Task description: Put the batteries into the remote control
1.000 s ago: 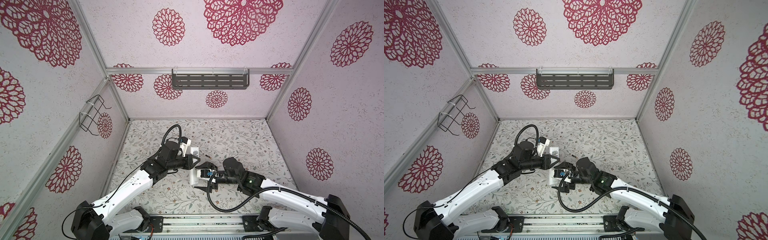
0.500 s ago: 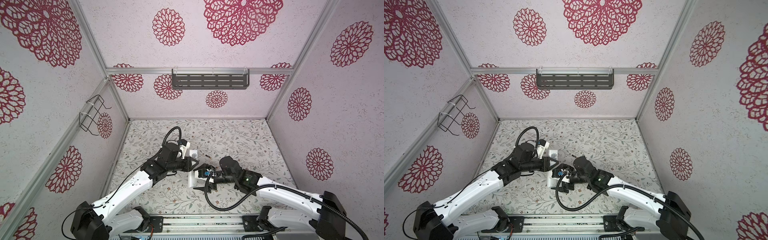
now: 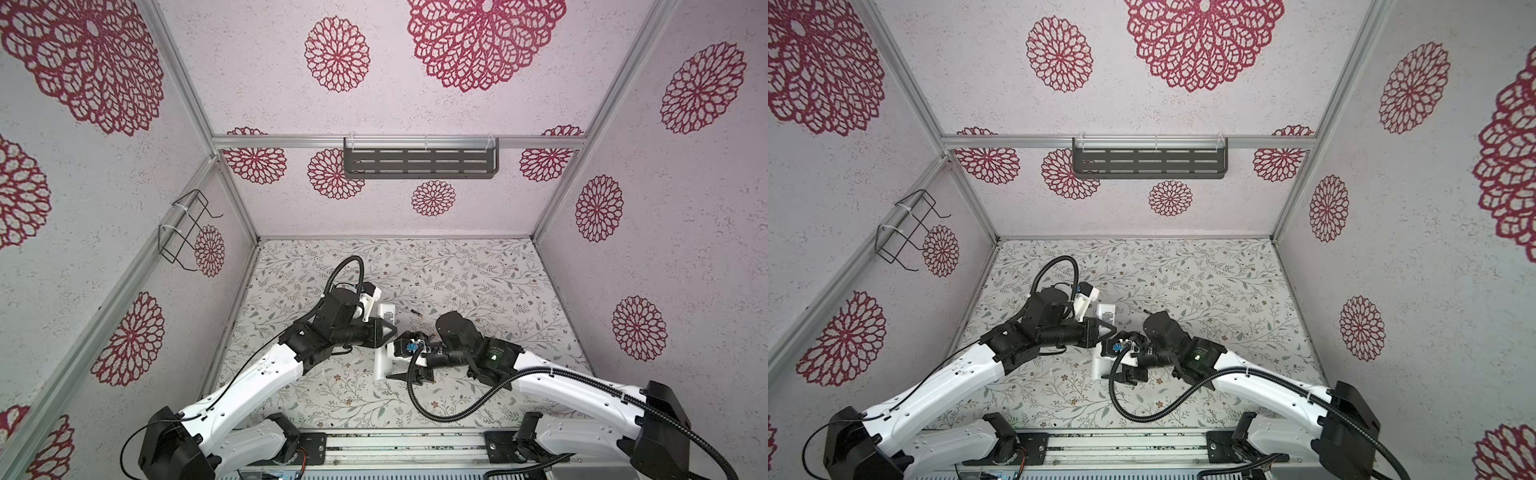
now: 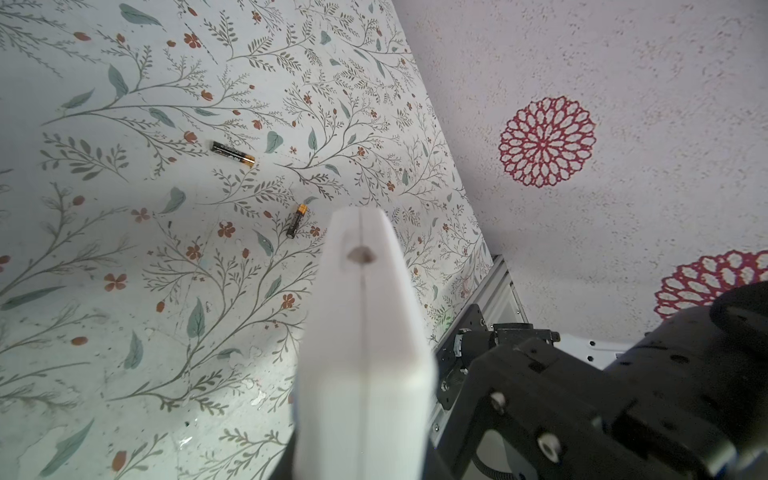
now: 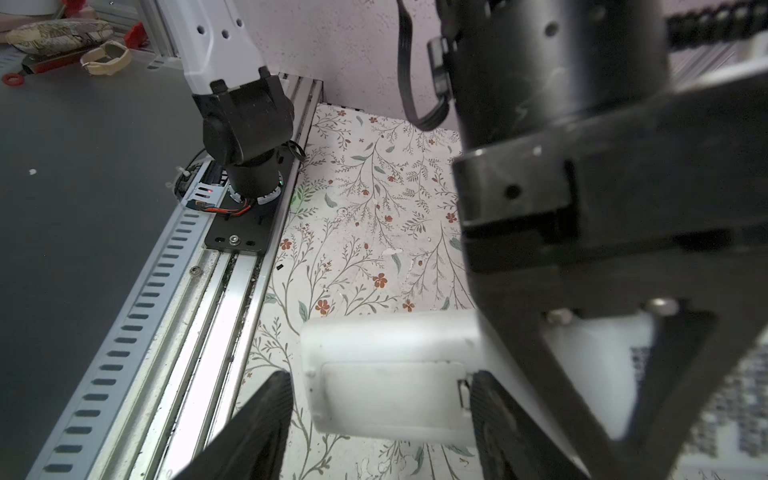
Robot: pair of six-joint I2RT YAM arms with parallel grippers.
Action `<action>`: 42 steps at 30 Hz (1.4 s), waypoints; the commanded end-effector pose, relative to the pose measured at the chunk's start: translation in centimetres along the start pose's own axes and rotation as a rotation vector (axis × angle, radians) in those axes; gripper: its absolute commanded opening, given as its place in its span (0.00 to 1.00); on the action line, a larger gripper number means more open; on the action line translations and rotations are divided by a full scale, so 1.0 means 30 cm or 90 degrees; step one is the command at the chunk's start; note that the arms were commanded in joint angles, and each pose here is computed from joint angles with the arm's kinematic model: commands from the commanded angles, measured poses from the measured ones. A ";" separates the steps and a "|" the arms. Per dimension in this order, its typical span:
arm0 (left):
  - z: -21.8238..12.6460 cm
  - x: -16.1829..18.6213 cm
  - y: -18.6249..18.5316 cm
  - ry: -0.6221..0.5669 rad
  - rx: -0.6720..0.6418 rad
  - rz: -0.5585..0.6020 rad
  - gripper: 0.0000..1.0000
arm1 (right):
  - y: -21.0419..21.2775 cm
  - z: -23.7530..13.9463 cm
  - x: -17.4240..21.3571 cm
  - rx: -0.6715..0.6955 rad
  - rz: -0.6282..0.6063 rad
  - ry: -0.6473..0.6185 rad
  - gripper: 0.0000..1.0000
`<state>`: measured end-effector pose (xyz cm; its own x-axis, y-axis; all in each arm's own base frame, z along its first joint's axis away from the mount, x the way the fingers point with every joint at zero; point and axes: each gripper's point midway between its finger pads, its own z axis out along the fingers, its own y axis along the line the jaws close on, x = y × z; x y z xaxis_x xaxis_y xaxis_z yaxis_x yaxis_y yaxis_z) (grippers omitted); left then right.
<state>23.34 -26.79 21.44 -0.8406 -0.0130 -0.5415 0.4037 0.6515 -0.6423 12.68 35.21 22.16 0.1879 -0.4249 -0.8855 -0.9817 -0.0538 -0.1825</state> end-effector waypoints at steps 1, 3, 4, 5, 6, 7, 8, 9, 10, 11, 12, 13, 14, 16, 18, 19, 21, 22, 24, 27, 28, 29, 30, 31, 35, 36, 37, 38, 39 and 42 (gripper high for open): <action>-0.043 -0.119 -0.088 -0.092 0.050 0.042 0.02 | 0.132 -0.009 -0.011 -0.114 0.025 -0.002 0.68; -0.042 -0.117 -0.086 -0.090 0.048 0.041 0.02 | 0.134 -0.017 -0.026 -0.115 0.024 -0.011 0.67; -0.041 -0.116 -0.084 -0.090 0.047 0.040 0.02 | 0.133 -0.019 -0.029 -0.115 0.023 -0.013 0.65; -0.042 -0.115 -0.084 -0.090 0.046 0.040 0.02 | 0.134 -0.021 -0.035 -0.116 0.021 -0.015 0.65; -0.042 -0.115 -0.082 -0.090 0.045 0.040 0.02 | 0.132 -0.024 -0.038 -0.114 0.020 -0.017 0.64; -0.042 -0.114 -0.082 -0.090 0.045 0.040 0.02 | 0.132 -0.026 -0.041 -0.114 0.019 -0.017 0.64; -0.042 -0.112 -0.081 -0.089 0.045 0.039 0.02 | 0.133 -0.027 -0.041 -0.115 0.019 -0.016 0.63; -0.041 -0.113 -0.080 -0.090 0.044 0.040 0.02 | 0.134 -0.028 -0.044 -0.116 0.018 -0.017 0.63; -0.041 -0.112 -0.078 -0.089 0.043 0.039 0.02 | 0.134 -0.029 -0.044 -0.116 0.018 -0.017 0.63; -0.041 -0.111 -0.078 -0.088 0.042 0.040 0.02 | 0.135 -0.031 -0.048 -0.116 0.017 -0.019 0.62; -0.040 -0.111 -0.077 -0.088 0.042 0.040 0.02 | 0.137 -0.033 -0.051 -0.117 0.016 -0.021 0.62; -0.040 -0.111 -0.074 -0.088 0.040 0.040 0.02 | 0.136 -0.035 -0.053 -0.117 0.016 -0.022 0.62; -0.038 -0.110 -0.074 -0.087 0.039 0.039 0.02 | 0.138 -0.035 -0.055 -0.118 0.015 -0.023 0.61; -0.039 -0.111 -0.073 -0.088 0.038 0.040 0.02 | 0.139 -0.040 -0.059 -0.118 0.014 -0.025 0.61; -0.038 -0.110 -0.070 -0.088 0.036 0.041 0.02 | 0.140 -0.041 -0.059 -0.118 0.013 -0.025 0.60; -0.038 -0.111 -0.071 -0.088 0.036 0.041 0.02 | 0.138 -0.043 -0.058 -0.116 0.013 -0.025 0.60; -0.039 -0.110 -0.071 -0.088 0.036 0.041 0.02 | 0.135 -0.043 -0.057 -0.111 0.012 -0.024 0.60; -0.039 -0.110 -0.072 -0.088 0.037 0.040 0.02 | 0.130 -0.045 -0.060 -0.105 0.010 -0.025 0.60; -0.040 -0.109 -0.073 -0.087 0.038 0.041 0.02 | 0.110 -0.053 -0.070 -0.078 0.002 -0.033 0.61; -0.039 -0.104 -0.076 -0.083 0.043 0.040 0.02 | 0.067 -0.077 -0.079 -0.010 -0.020 -0.048 0.65; -0.038 -0.101 -0.077 -0.080 0.045 0.040 0.02 | 0.053 -0.086 -0.080 0.012 -0.025 -0.052 0.69; -0.038 -0.100 -0.078 -0.080 0.047 0.040 0.02 | 0.039 -0.096 -0.081 0.033 -0.033 -0.056 0.73; -0.038 -0.099 -0.081 -0.079 0.051 0.040 0.02 | 0.031 -0.104 -0.082 0.047 -0.041 -0.057 0.77; -0.036 -0.098 -0.083 -0.078 0.053 0.040 0.02 | 0.019 -0.108 -0.081 0.061 -0.045 -0.056 0.79; -0.033 -0.095 -0.101 -0.071 0.073 0.039 0.02 | -0.009 -0.096 -0.067 0.084 -0.061 -0.036 0.84; -0.033 -0.096 -0.104 -0.070 0.076 0.039 0.02 | -0.014 -0.091 -0.065 0.087 -0.064 -0.033 0.85; -0.032 -0.094 -0.107 -0.069 0.079 0.038 0.02 | -0.019 -0.088 -0.067 0.090 -0.069 -0.033 0.86; -0.035 -0.096 -0.110 -0.070 0.082 0.040 0.02 | -0.025 -0.086 -0.067 0.094 -0.072 -0.033 0.86; -0.035 -0.095 -0.113 -0.069 0.085 0.039 0.02 | -0.030 -0.086 -0.072 0.100 -0.076 -0.035 0.87; -0.039 -0.092 -0.120 -0.067 0.092 0.038 0.02 | -0.047 -0.089 -0.084 0.117 -0.085 -0.042 0.89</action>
<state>23.82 -27.84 23.87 -0.8009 -0.0430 -0.5973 0.4645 0.5849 -0.6650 12.55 33.56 23.34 0.2630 -0.4149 -0.8710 -0.9550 0.0165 -0.2962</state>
